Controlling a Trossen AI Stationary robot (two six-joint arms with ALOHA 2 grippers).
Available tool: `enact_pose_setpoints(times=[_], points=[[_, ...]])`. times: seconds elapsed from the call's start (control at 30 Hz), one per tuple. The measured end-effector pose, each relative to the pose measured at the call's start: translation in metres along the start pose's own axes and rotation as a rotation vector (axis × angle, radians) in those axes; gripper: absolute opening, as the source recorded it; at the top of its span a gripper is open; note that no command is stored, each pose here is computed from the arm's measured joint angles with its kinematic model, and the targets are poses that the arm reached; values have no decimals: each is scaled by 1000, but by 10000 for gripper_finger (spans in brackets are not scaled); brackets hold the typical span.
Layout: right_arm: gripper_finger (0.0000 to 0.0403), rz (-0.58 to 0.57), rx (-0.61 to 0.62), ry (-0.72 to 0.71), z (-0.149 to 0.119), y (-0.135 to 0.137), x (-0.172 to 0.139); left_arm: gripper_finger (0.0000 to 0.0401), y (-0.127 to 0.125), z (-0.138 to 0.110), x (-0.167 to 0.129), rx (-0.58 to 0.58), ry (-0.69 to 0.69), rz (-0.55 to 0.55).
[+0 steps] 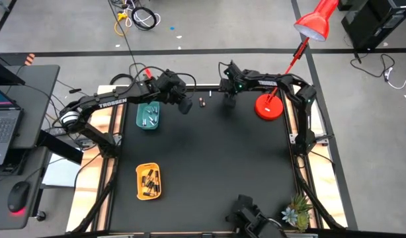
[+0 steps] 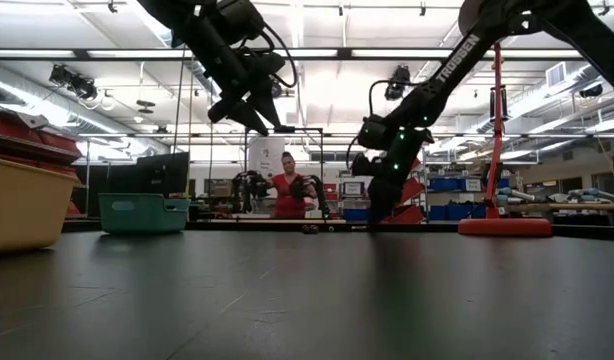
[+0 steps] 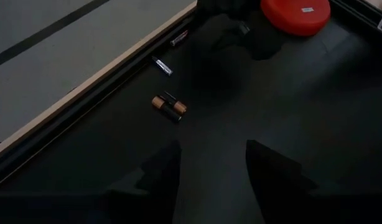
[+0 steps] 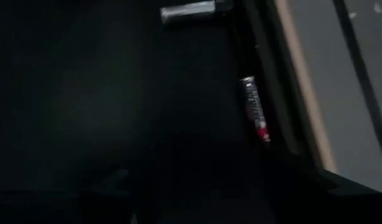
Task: Sort batteries
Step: Put the white battery into the blue bin
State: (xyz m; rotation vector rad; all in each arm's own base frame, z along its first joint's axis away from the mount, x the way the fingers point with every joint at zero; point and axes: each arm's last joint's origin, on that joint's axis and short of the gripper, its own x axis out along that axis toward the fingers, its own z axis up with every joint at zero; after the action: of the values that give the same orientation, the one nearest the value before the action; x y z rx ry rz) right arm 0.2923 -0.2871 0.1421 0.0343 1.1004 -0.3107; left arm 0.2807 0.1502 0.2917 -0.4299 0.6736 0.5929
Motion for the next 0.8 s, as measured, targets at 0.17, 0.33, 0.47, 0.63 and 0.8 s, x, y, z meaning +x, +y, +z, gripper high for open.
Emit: enact_pose_setpoints(times=[0.17,0.33,0.47,0.63,0.8], points=[[241,31,50,2,-2,1,6,186,0,-1,0,0,14,3],[232,29,41,-15,6,3,3,186,0,-2,0,1,20,3],[227,5,30,-65,20,-2,-4,186,0,-2,0,3,19,2],[224,3,65,-110,22,-10,-4,186,0,-2,0,7,19,2],[224,34,90,-78,16,-11,6,186,0,-2,0,7,19,2]])
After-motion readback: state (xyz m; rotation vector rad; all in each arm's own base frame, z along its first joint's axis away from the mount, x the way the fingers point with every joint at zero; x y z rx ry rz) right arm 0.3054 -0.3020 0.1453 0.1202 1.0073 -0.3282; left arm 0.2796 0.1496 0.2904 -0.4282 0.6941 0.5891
